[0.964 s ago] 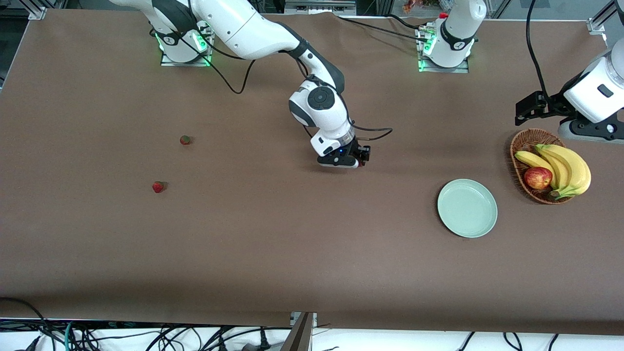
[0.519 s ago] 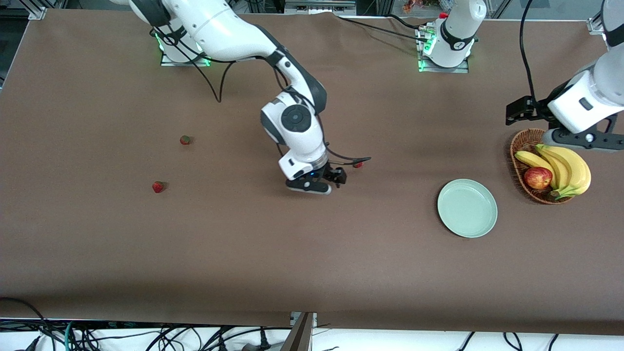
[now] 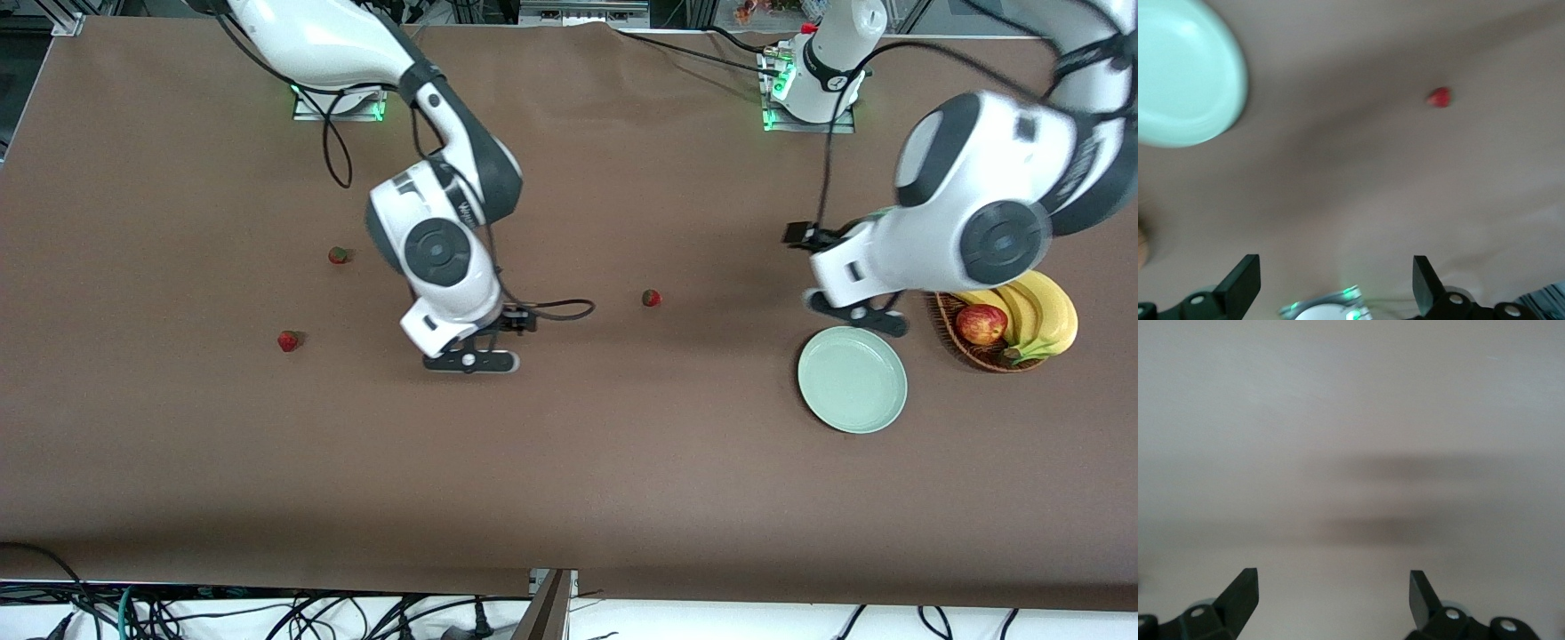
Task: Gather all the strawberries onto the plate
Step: 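Reach the left gripper to the strawberry while the right gripper reaches another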
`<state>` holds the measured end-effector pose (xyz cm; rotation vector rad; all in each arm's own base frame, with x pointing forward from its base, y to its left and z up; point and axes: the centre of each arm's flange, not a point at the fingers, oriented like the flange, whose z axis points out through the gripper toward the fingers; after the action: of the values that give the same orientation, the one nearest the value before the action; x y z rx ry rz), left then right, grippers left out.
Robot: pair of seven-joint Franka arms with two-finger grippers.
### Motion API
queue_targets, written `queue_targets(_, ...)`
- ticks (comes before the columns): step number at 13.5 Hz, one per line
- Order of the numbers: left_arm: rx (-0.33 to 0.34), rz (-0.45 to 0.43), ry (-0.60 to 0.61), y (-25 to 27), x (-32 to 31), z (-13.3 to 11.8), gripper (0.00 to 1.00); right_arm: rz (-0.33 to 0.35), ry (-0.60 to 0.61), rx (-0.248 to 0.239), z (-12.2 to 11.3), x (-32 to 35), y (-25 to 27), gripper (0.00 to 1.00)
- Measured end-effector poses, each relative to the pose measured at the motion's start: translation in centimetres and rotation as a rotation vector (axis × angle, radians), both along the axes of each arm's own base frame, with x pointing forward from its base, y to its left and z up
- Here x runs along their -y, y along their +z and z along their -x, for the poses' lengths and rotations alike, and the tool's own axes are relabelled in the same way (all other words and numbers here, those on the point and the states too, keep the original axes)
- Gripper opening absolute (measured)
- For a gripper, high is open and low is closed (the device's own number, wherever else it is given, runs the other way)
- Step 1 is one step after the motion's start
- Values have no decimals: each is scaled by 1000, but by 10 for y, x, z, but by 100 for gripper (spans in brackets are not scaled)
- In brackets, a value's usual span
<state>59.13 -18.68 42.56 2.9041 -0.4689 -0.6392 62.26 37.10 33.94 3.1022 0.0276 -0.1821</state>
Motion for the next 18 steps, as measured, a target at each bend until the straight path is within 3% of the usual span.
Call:
queue_targets(3,33,46,-98,-48,79,10,100,52,71,-97,-14,65,1,100)
queue_targets(6,169,21,-243,-101,151,47,100,85,82,-147,-7,103,-22,100)
queue_targets(9,342,29,-377,-158,189,88,100,81,84,-136,14,132,-49,100)
queue_targets(11,440,31,-486,-186,187,102,100,77,78,-139,42,147,-69,100)
queue_targets(15,475,75,-639,-206,158,86,100,75,72,-149,97,188,-110,100)
queue_targets(18,461,90,-680,-225,148,82,100,86,61,-192,116,234,-126,100)
